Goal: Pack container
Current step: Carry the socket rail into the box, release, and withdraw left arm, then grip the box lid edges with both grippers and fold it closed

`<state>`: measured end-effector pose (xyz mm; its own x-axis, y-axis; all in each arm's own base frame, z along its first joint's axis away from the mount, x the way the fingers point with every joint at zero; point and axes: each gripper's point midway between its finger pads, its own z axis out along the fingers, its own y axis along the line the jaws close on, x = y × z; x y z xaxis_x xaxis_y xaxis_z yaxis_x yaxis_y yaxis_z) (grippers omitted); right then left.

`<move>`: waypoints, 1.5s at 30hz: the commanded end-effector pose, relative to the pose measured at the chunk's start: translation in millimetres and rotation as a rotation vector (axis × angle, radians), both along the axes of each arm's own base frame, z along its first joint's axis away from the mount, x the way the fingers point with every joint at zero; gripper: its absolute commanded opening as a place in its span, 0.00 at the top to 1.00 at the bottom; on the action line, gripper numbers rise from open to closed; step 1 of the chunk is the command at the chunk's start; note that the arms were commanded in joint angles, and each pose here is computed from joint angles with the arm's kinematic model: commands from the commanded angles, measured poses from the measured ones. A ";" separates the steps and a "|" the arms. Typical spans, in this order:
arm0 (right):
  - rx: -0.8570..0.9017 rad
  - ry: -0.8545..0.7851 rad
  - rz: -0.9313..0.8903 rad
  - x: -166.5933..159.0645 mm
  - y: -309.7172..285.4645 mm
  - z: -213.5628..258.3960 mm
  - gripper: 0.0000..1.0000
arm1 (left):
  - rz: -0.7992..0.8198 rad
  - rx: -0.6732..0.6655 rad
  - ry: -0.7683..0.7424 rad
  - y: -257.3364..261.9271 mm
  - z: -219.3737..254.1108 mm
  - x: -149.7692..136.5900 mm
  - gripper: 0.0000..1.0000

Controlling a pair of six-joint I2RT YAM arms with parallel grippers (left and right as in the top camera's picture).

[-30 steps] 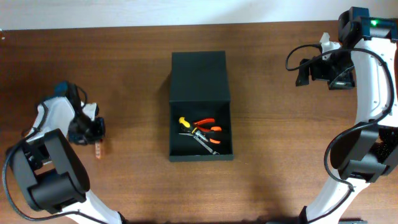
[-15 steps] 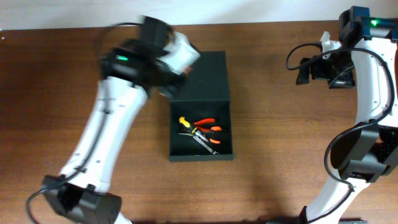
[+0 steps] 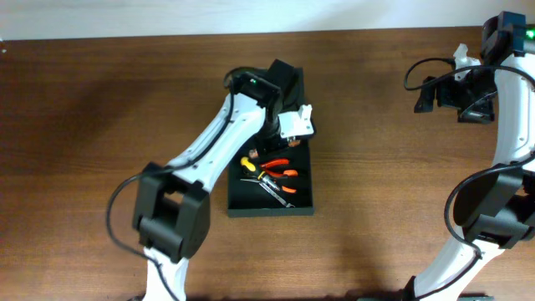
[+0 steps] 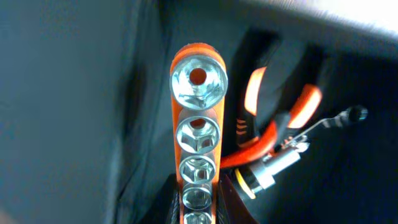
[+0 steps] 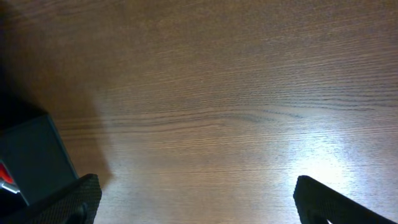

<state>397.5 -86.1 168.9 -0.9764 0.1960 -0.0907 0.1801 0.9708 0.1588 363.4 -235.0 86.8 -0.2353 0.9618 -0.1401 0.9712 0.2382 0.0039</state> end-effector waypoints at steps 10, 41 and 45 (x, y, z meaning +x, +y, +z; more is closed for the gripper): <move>0.070 -0.019 0.007 3.4 11.8 1.5 0.01 | 0.063 0.056 0.073 9.4 -20.7 -0.1 0.15; 0.526 0.202 0.295 22.6 187.9 -108.9 0.96 | 0.798 -0.535 0.420 122.0 1.6 99.6 0.98; 0.593 0.169 0.294 33.5 198.2 -119.1 0.96 | 0.833 -0.560 0.529 120.7 -35.5 98.2 0.98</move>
